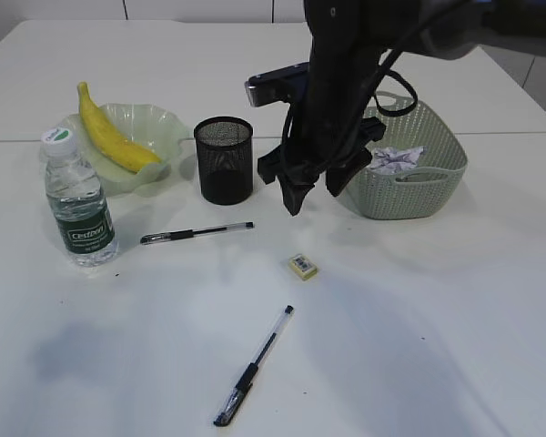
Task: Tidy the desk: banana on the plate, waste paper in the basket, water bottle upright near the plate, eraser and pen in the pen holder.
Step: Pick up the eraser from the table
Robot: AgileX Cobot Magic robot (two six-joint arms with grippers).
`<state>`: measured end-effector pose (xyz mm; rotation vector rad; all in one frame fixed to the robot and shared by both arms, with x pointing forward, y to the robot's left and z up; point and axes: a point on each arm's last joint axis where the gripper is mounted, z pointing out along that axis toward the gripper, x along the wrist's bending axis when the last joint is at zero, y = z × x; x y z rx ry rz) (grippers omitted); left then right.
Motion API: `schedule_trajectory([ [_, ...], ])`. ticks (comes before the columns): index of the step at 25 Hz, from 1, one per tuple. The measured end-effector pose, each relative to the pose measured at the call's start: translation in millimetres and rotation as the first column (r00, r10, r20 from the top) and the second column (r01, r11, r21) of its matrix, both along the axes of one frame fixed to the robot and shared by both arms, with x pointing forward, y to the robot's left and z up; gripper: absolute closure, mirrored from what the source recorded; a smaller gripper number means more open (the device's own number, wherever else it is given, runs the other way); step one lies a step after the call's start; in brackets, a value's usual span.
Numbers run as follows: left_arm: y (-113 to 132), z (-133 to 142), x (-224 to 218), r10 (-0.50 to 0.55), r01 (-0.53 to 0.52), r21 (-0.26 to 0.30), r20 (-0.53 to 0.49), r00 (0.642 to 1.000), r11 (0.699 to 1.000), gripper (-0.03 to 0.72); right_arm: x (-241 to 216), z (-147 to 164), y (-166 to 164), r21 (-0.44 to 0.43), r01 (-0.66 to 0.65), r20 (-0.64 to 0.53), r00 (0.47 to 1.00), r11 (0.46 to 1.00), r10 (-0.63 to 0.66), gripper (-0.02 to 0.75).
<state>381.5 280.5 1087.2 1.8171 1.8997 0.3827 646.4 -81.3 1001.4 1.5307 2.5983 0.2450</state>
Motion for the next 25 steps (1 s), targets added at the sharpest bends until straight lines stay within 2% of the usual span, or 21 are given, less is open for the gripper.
schedule_trajectory([
  [9, -0.1, 1.1, 1.7, 0.002, -0.002, -0.003, 0.021, 1.000, 1.000, 0.119, 8.8, -34.4, 3.9, -0.038, 0.007, -0.054, 0.998, 0.999, -0.009, 0.251],
  [16, -0.2, 2.2, 2.4, 0.003, -0.002, -0.004, 0.032, 0.999, 1.000, 0.119, 8.7, -51.3, 9.5, -0.005, 0.019, -0.112, 0.993, 1.000, -0.020, 0.252],
  [25, -0.2, 2.9, 3.4, 0.004, -0.004, -0.005, 0.045, 0.999, 1.000, 0.125, 10.2, -71.6, 10.9, -0.020, 0.021, -0.152, 0.988, 1.000, -0.024, 0.256],
])
